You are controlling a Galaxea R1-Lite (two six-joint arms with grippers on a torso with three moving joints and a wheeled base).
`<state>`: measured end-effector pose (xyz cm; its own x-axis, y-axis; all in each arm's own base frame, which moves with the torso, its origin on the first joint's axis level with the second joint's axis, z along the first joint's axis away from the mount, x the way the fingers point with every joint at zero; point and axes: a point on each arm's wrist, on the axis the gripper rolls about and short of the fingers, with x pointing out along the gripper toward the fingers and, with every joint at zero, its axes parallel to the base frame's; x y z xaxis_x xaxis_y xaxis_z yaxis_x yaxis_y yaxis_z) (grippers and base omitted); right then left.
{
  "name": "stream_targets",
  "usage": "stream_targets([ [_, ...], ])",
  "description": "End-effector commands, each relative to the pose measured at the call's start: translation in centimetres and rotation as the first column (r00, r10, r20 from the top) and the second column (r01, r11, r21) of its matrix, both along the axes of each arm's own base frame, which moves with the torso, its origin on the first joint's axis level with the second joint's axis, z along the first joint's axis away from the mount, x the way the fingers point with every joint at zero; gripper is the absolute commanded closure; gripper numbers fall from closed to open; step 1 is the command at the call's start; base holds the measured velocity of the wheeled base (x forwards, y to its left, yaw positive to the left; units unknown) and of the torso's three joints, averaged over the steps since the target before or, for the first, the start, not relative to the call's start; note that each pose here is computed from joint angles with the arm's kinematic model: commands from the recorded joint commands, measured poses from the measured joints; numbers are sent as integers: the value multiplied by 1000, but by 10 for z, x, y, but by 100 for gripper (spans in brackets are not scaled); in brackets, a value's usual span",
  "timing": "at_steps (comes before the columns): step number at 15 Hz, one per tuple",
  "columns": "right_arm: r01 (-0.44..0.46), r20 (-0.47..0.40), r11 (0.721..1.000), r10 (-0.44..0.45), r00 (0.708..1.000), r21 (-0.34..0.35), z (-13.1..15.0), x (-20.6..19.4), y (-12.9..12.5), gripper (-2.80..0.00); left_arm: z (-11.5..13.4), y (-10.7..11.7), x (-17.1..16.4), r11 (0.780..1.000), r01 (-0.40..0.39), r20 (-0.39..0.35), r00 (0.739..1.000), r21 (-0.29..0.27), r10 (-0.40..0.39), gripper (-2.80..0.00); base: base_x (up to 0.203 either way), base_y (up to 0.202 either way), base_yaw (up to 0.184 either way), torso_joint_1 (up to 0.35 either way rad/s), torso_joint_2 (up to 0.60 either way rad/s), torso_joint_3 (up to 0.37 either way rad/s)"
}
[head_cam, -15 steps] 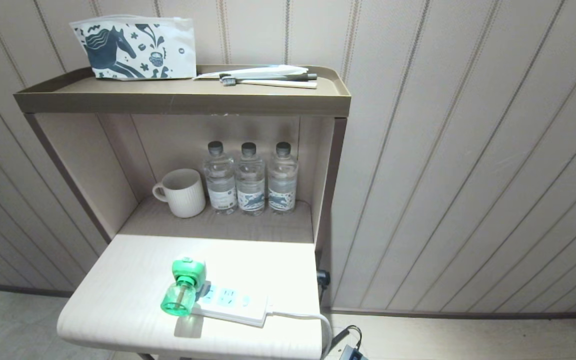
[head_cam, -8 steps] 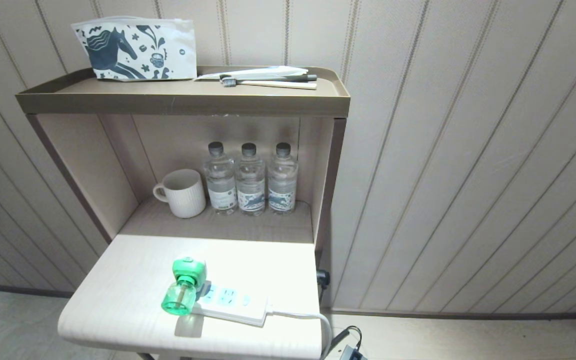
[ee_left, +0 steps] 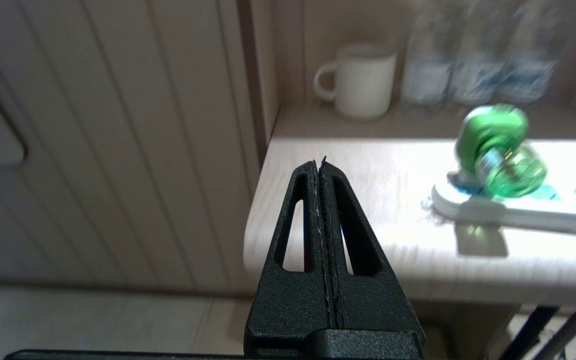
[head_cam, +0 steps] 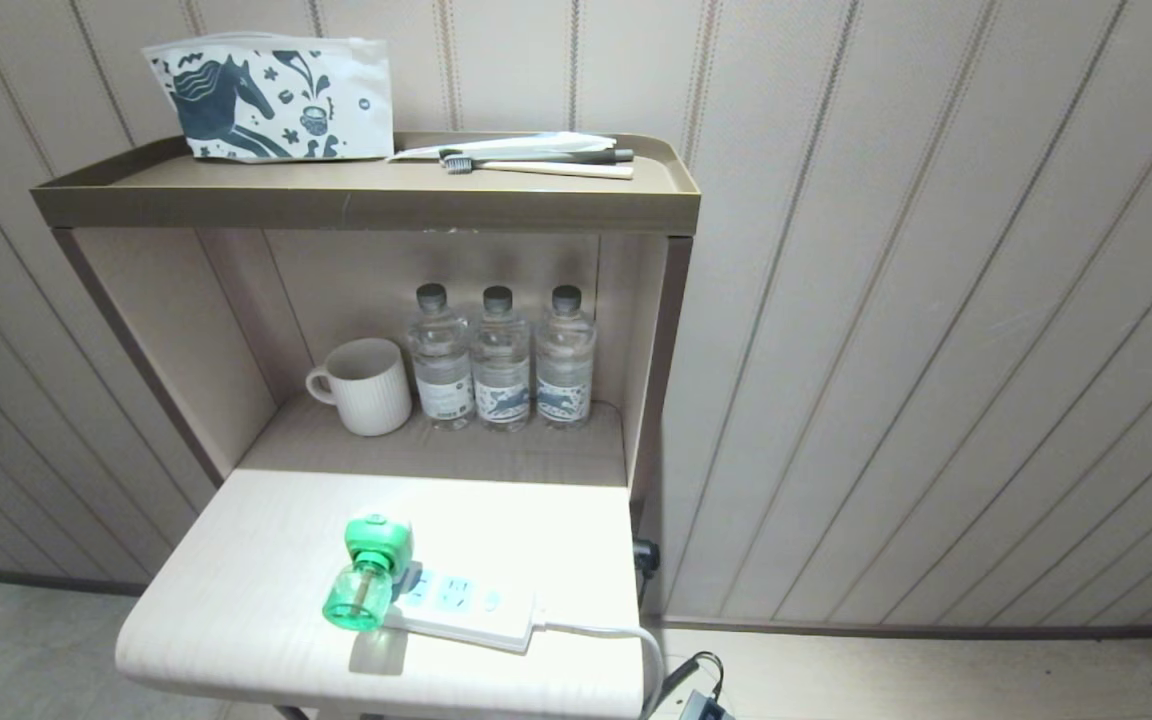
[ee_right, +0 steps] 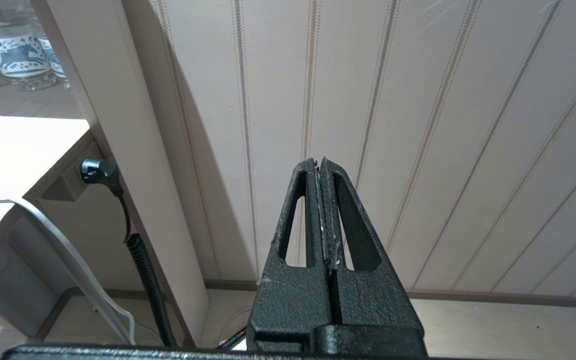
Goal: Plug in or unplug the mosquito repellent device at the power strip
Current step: Hold the socket with your right hand and unplug it with your left hand
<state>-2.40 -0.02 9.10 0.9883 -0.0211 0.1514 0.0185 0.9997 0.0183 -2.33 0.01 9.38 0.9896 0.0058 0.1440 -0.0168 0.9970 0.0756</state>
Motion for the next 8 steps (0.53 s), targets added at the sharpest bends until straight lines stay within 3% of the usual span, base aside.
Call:
stream_targets([
  [1,0,0,1000,0,1000,1,0,0,0,0,4,-1,-2,1000,24,70,997,8,-24,0,0,0,0,0,0,0],
  [2,0,0,1000,0,1000,1,0,0,0,0,7,-1,-3,1000,25,107,994,-1,-25,0,0,0,0,0,0,0],
  [6,-1,0,1000,1,1000,1,0,0,0,0,7,0,-3,1000,27,110,994,-14,-25,0,0,0,0,0,0,0],
  [8,-1,0,1000,1,1000,1,0,0,0,0,8,0,-3,997,34,116,993,-69,-25,0,0,0,0,0,0,0],
])
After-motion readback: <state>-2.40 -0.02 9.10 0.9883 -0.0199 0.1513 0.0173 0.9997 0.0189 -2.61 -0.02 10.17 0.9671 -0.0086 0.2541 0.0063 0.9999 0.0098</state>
